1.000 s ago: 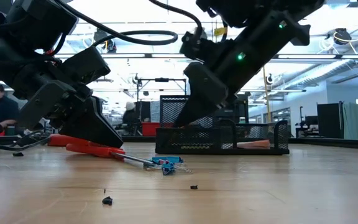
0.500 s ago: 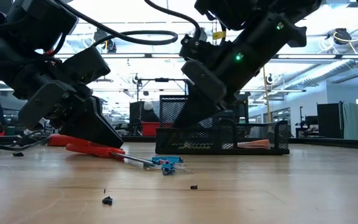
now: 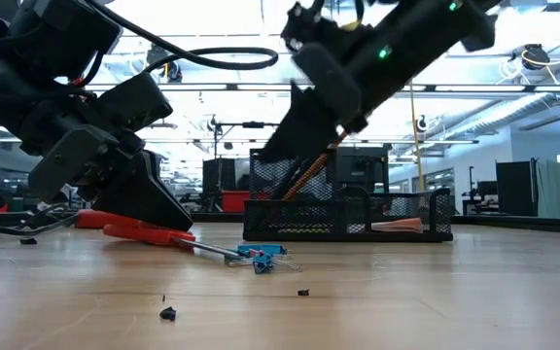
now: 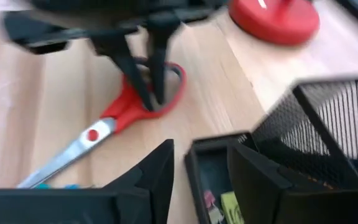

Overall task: Pick and place office supplies into organizer
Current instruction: Put the blue binder clip into the black desk organizer

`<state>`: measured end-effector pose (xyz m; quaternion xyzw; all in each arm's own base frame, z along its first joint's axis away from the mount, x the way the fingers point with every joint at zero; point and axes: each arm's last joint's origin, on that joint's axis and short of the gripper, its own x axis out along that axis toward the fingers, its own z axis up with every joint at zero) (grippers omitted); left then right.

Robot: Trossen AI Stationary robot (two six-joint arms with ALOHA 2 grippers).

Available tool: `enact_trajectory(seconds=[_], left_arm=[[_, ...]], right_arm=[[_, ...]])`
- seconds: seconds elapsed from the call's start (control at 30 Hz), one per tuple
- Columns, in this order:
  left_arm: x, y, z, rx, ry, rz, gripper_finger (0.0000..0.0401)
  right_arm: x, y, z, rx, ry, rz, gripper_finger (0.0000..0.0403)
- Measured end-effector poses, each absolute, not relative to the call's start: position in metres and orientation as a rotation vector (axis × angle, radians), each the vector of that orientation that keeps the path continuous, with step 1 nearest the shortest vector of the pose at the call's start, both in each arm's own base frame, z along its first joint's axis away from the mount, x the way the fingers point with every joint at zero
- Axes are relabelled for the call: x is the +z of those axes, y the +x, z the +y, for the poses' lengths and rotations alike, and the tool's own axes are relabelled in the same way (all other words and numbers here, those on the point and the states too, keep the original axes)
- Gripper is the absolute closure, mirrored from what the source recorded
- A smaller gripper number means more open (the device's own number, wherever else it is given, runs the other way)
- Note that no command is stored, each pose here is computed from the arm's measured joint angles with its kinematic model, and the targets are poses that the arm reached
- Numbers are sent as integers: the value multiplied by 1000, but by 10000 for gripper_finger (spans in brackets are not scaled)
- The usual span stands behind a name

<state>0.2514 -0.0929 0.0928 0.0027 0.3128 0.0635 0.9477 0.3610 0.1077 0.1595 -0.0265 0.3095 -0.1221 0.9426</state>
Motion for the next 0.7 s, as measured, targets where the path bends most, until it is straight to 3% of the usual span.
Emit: enact_trajectory(seconds=[0.23,0.53,0.7], left_arm=[[93,251,-93,129,5,638,354],[93,251,-93,131,-2,634,354],[93,251,-93,132,-5,634,354]], right_arm=[[168,349,146,-158,-142,565,292],[150,334,190,38,-4,621,367],[128,338,200,78,56,622,344]])
